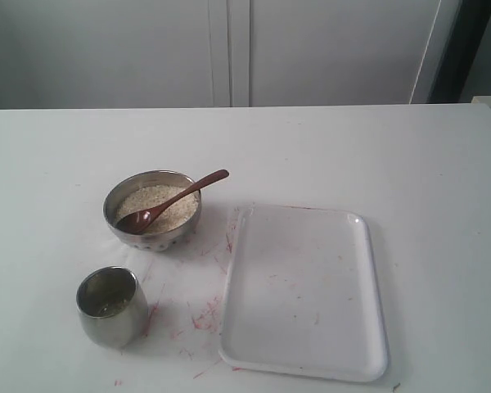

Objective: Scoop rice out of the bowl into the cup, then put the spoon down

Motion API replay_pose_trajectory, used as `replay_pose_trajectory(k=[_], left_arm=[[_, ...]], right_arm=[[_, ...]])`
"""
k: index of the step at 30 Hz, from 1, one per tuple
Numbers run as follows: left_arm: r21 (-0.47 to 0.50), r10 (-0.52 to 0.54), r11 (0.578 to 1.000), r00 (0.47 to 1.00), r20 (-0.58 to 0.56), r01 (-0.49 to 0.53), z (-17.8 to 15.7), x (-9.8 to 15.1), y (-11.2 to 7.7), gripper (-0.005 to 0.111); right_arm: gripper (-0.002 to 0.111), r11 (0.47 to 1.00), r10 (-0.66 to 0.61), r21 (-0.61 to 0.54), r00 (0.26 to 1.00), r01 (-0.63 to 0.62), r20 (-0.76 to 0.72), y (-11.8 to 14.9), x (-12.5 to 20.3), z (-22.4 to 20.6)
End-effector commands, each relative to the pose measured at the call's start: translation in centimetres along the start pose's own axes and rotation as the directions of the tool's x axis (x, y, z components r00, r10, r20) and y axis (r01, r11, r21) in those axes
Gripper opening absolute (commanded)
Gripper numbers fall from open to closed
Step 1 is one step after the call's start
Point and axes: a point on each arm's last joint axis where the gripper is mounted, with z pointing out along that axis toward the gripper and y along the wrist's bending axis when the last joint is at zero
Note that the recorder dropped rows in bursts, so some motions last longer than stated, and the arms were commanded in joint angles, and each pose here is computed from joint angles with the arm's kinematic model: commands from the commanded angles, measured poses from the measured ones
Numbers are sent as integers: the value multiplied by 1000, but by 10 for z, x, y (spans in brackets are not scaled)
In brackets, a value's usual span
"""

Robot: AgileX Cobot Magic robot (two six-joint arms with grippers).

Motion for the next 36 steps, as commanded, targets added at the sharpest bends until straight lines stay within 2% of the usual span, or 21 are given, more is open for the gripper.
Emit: replay_pose_trajectory(k=[1, 7, 11, 13, 14, 15, 16, 17, 18, 19, 20, 21, 22, 24, 28, 31, 33, 36], left_arm=[[19, -8, 1000, 1000, -24, 9, 1, 4, -2, 14], [19, -8, 1000, 1000, -24, 9, 1, 4, -2, 14], [19, -8, 1000, 1000, -24, 9, 1, 4, -2, 14], [19, -8, 1000, 1000, -24, 9, 1, 4, -2, 14], [19, -8, 1000, 1000, -24, 9, 1, 4, -2, 14], [19, -8, 1000, 1000, -24, 9, 1, 4, -2, 14], [19, -8, 1000, 1000, -24, 9, 1, 4, -2, 14], [19, -8, 1000, 1000, -24, 9, 1, 4, -2, 14], [19, -8, 1000, 1000, -24, 9, 1, 4, -2, 14], [19, -8, 1000, 1000, -24, 9, 1, 4, -2, 14], [19, -8, 1000, 1000, -24, 9, 1, 4, -2, 14], [19, -8, 1000, 1000, -24, 9, 1, 4, -2, 14], [19, -8, 1000, 1000, -24, 9, 1, 4, -2, 14], [19, -8, 1000, 1000, -24, 9, 1, 4, -2, 14], [19, -8, 1000, 1000, -24, 9, 1, 4, -2, 14], [19, -8, 1000, 1000, -24, 9, 1, 4, -2, 14], [19, -8, 1000, 1000, -24, 9, 1, 4, -2, 14], [19, -8, 1000, 1000, -24, 9, 1, 4, -2, 14]], right_arm=[[0, 1000, -6, 6, 1000, 6, 3, 0, 1, 0], [0, 1000, -6, 11, 1000, 6, 21, -1, 0, 0], [0, 999, 1, 32, 995, -4, 96, -3, -7, 0], [0, 995, 91, 36, 982, -98, 164, -4, -13, -1], [0, 979, 193, 22, 957, -203, 216, -6, -17, -2], [0, 940, 332, -14, 903, -341, 272, -7, -22, -3], [0, 913, 399, -38, 868, -406, 294, -8, -24, -4], [0, 851, 515, -91, 790, -517, 331, -9, -28, -6], [0, 811, 575, -125, 740, -571, 349, -9, -31, -6], [0, 740, 662, -189, 648, -646, 376, -11, -35, -8], [0, 705, 698, -224, 600, -673, 391, -11, -38, -10], [0, 615, 776, -300, 491, -729, 396, -13, -42, -12], [0, 569, 809, -332, 441, -752, 388, -13, -43, -13], [0, 479, 864, -408, 334, -778, 377, -14, -47, -15], [0, 370, 912, -528, 191, -764, 362, -16, -55, -21], [0, 185, 965, -628, 19, -756, 262, -17, -58, -24], [0, 89, 977, -677, -68, -730, 202, -17, -60, -27], [0, 43, 978, -731, -123, -681, 171, -18, -64, -31]])
